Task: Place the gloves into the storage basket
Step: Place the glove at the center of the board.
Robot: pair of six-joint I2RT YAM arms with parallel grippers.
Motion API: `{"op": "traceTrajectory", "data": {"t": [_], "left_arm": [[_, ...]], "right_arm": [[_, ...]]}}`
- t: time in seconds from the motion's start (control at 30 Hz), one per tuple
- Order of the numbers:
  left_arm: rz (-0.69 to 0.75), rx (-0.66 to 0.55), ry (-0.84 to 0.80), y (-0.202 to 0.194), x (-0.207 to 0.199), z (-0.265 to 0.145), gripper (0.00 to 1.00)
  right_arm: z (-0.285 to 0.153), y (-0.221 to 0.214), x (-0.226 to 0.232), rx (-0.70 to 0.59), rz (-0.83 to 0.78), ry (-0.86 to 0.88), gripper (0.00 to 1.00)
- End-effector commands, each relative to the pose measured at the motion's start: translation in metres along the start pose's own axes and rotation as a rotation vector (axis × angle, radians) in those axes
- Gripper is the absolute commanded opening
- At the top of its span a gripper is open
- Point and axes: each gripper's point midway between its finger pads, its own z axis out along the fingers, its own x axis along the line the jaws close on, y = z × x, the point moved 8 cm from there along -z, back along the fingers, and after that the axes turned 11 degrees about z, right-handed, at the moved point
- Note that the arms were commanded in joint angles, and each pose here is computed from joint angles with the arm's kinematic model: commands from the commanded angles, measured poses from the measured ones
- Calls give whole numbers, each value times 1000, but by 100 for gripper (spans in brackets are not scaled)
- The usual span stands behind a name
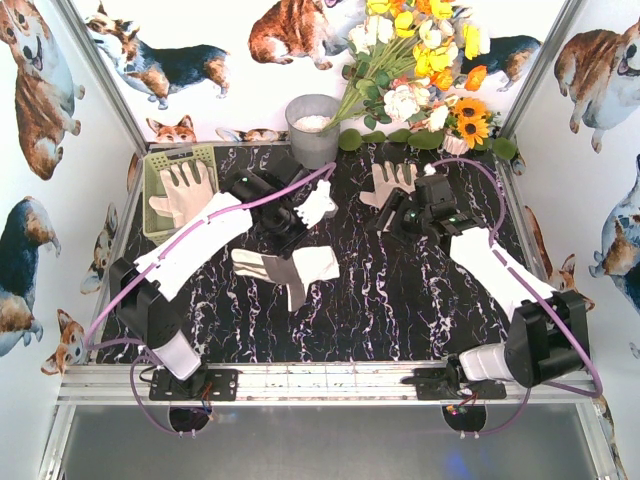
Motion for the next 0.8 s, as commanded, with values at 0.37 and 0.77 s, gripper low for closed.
{"op": "traceTrajectory", "data": {"t": [0.37, 0.77], "left_arm": [[160, 63, 95, 62, 63, 86, 0], [-46, -184, 371, 85, 93, 70, 61]], "right_arm": [[-15, 6, -4, -47, -25, -54, 62], [-22, 6, 6, 38, -234, 37, 62]]}}
